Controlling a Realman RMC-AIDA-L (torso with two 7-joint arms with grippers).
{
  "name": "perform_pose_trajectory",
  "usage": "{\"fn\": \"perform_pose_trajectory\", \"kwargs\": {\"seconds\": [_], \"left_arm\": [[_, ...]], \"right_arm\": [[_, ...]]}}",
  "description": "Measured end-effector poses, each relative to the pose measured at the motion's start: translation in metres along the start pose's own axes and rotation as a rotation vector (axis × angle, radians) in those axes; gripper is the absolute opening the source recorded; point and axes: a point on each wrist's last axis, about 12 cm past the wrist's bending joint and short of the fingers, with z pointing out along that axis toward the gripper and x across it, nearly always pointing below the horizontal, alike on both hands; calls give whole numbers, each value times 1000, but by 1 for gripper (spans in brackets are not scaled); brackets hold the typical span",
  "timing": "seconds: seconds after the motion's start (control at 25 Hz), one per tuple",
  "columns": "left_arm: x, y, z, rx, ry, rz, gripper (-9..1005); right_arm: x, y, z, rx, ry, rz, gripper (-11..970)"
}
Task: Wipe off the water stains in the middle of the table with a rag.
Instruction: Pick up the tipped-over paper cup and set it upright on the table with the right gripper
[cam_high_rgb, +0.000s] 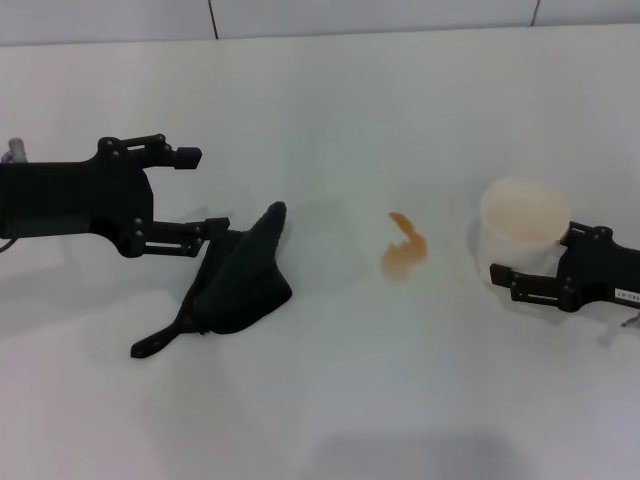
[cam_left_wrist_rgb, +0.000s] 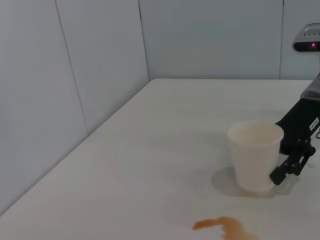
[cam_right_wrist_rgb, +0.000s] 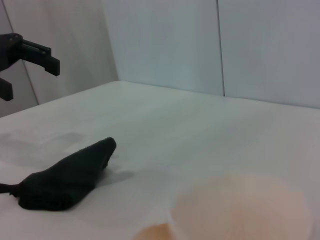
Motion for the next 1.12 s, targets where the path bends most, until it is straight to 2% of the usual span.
{"fn": "perform_pose_trajectory", "kwargs": {"seconds": [0.08, 0.56, 1.12], "left_arm": [[0, 0, 0, 0, 0, 0, 862], [2, -1, -1, -5, 2, 0, 862], [2, 0, -3, -15, -4, 0, 861]], "right_arm": [[0, 0, 0, 2, 1, -1, 843], [2, -1, 1, 10, 24, 6, 864], [7, 1, -22, 28, 8, 27, 863]]}}
